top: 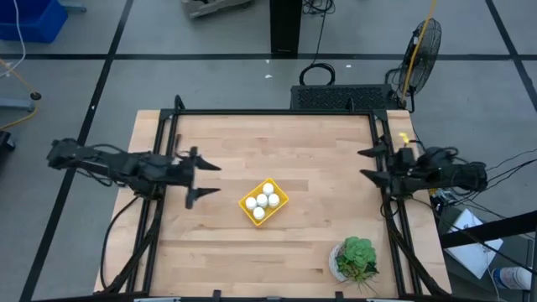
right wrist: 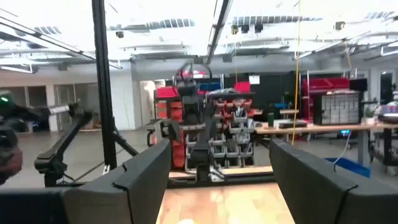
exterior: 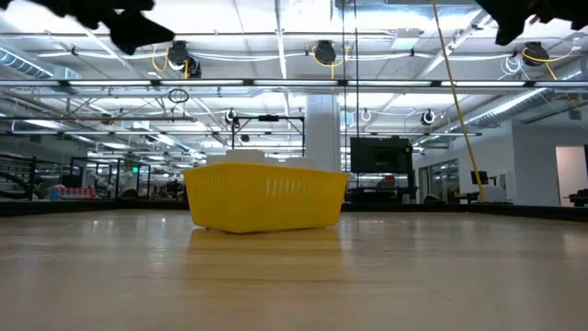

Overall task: Pick and place pill bottles into a basket
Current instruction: Return to Home Position

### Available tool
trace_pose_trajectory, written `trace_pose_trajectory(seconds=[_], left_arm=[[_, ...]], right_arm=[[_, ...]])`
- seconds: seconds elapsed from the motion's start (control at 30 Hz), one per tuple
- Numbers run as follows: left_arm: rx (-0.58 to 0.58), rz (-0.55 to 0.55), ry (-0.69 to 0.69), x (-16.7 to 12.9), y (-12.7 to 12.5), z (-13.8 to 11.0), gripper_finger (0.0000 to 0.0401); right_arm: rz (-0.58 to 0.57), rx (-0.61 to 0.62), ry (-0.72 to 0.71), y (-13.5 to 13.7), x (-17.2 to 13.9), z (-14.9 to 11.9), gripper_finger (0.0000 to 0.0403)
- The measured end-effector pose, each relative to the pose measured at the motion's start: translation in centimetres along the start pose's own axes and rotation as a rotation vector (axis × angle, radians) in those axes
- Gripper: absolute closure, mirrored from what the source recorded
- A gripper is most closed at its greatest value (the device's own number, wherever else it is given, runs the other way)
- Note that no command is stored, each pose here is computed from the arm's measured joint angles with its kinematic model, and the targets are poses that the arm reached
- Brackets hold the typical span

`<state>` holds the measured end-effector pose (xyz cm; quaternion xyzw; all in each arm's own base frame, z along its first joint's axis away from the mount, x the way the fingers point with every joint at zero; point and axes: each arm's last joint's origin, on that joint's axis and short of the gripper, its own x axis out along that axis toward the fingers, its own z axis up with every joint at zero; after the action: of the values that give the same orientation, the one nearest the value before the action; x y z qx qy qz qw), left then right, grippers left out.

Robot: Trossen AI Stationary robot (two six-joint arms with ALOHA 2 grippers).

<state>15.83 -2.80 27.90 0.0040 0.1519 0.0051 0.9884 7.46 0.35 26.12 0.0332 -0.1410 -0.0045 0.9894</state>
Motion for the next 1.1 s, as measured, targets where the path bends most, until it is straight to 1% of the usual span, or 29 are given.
trace_pose_trajectory(seconds=[0.07,0.17,0.33,0.43,0.6,0.8,0.93,1.03,1.1], left_arm=[[-0.013,-0.002,-0.054,-1.3,0.3,-1.2,0.0086],[-0.029,0.042,-0.113,-2.8,0.9,-2.7,0.0084],[-0.028,0.101,-0.195,-4.3,1.6,-5.2,0.0078],[-0.048,0.122,-0.231,-4.8,1.8,-6.6,0.0079],[-0.078,0.123,-0.263,-5.0,2.0,-8.2,0.0086],[-0.103,0.145,-0.250,-4.4,2.0,-10.0,0.0080],[-0.123,0.144,-0.253,-4.1,2.0,-10.7,0.0075],[-0.128,0.145,-0.246,-4.0,2.0,-11.0,0.0078],[-0.135,0.155,-0.244,-4.0,2.0,-11.1,0.0082]], right_arm=[[-0.002,-0.015,-0.007,-0.1,-0.8,0.9,0.0138],[-0.041,-0.028,-0.011,-0.2,-1.3,1.7,0.0138],[-0.122,-0.063,0.107,-0.5,-1.5,0.9,0.0138],[-0.133,-0.049,0.114,-0.5,-1.5,0.8,0.0138],[-0.084,-0.049,0.107,-0.4,-1.5,0.9,0.0138],[-0.080,-0.046,0.132,-0.4,-1.5,0.7,0.0138],[-0.081,-0.046,0.135,-0.4,-1.5,0.6,0.0138],[-0.080,-0.048,0.152,-0.4,-1.6,0.5,0.0138],[-0.060,-0.047,0.156,-0.3,-1.6,0.4,0.0138]])
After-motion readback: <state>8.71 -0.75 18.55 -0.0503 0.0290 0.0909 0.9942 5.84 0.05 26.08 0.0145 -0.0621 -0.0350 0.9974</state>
